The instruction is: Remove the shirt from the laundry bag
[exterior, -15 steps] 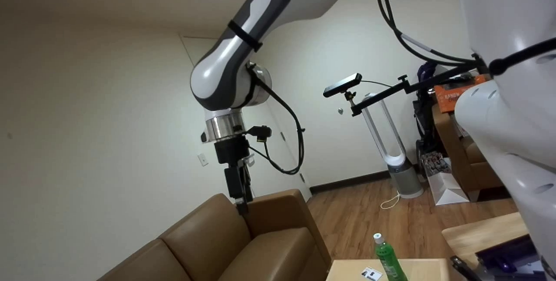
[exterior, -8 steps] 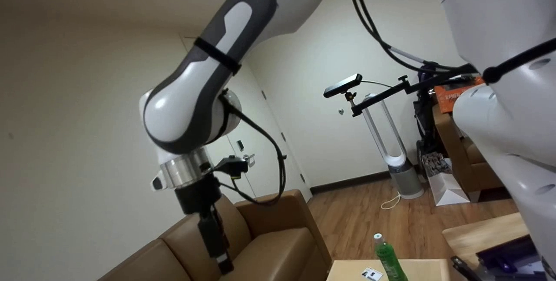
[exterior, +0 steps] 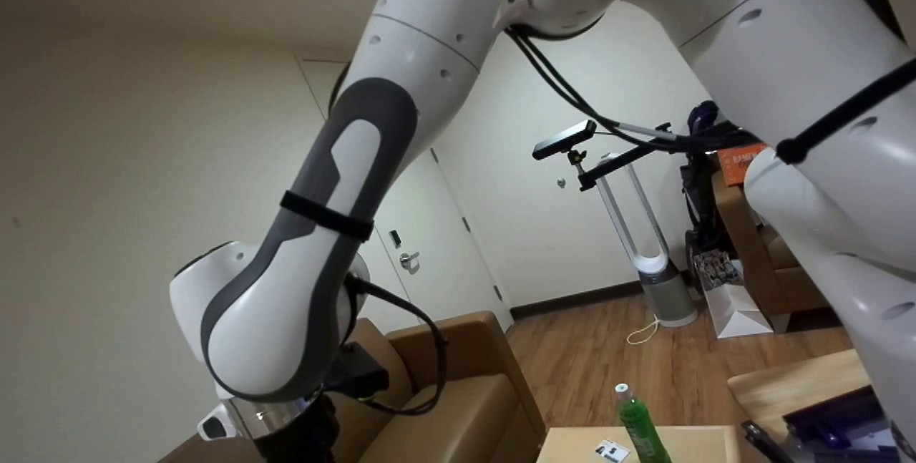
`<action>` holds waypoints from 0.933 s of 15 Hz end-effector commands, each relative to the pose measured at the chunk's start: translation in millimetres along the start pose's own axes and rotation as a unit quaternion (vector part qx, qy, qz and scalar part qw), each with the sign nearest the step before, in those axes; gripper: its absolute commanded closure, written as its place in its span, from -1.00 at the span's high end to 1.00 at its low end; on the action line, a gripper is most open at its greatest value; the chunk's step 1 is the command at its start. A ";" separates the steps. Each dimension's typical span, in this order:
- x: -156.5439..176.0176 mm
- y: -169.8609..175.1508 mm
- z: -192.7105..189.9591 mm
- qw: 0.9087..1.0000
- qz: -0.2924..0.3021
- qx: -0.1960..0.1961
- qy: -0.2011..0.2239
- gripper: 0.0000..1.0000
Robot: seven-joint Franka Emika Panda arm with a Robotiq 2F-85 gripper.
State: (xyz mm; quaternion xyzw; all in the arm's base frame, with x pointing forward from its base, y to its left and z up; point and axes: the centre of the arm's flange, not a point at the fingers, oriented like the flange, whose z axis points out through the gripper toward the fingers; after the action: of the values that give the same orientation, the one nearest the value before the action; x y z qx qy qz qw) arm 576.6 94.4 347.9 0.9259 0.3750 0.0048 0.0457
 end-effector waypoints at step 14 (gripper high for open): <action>64.5 -51.6 168.7 0.992 -0.103 0.044 -0.051 1.00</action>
State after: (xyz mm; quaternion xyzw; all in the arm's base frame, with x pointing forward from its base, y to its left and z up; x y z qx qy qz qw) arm 590.5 169.5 207.0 0.8918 0.4461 -0.0739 0.0118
